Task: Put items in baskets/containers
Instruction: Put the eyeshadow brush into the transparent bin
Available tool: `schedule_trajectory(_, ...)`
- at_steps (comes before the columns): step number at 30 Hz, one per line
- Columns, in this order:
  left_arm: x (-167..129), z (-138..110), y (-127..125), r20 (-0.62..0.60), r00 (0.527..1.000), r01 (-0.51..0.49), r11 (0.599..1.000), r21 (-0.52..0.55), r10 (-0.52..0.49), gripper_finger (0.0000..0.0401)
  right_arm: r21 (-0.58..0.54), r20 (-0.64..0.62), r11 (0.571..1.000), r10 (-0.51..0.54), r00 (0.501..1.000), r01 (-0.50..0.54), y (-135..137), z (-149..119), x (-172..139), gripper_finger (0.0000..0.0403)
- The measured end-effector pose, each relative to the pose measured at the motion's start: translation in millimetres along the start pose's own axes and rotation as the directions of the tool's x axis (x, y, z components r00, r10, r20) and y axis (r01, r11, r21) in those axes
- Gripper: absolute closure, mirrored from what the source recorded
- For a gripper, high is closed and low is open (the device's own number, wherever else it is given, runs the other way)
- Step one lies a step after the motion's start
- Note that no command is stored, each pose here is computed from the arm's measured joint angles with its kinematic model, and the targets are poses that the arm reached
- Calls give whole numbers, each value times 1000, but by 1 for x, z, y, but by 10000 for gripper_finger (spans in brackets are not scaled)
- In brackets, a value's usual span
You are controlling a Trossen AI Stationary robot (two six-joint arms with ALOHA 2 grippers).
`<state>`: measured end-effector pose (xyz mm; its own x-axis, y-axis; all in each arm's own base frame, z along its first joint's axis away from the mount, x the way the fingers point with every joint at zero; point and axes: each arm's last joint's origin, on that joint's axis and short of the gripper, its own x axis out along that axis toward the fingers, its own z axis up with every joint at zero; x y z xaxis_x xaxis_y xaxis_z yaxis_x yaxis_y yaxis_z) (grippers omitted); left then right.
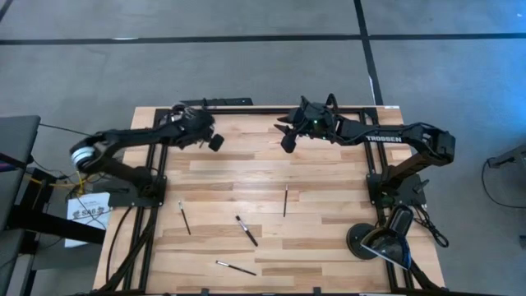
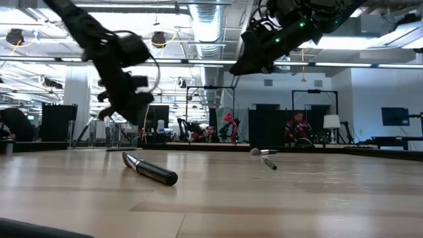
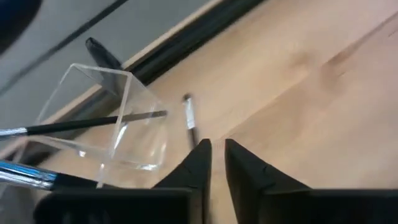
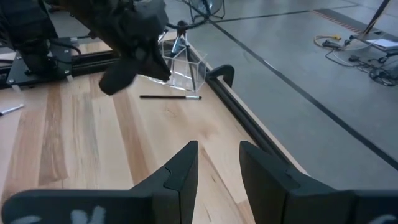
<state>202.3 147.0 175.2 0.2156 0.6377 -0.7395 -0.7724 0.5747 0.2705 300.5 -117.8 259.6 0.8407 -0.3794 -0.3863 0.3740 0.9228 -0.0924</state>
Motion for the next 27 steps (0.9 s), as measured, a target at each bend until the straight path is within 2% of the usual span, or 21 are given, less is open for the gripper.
schedule_trajectory(3,9,5,-10,-106,989,-92,991,95,102,334,-1,-14,1000,4,1000,-4,1,-1,0,295)
schedule_trajectory(6,16,7,-15,-187,973,-116,986,123,138,316,-2,-24,1000,6,1000,-6,1,-2,0,295)
schedule_trajectory(11,25,8,-14,-249,966,-49,996,81,68,292,-4,-37,1000,7,999,-7,1,-4,0,295)
schedule_trajectory(14,30,5,-6,-292,953,-64,996,65,81,281,-4,-37,1000,7,999,-7,1,-4,0,295)
schedule_trajectory(18,33,2,6,-351,935,-69,997,-17,58,267,-3,-37,1000,7,999,-7,1,-4,0,295)
schedule_trajectory(22,34,2,5,-369,929,5,998,-66,-29,260,-3,-34,1000,7,999,-7,1,-3,0,295)
schedule_trajectory(27,34,1,4,-368,929,13,998,-64,-36,262,-3,-34,1000,7,999,-7,1,-3,0,295)
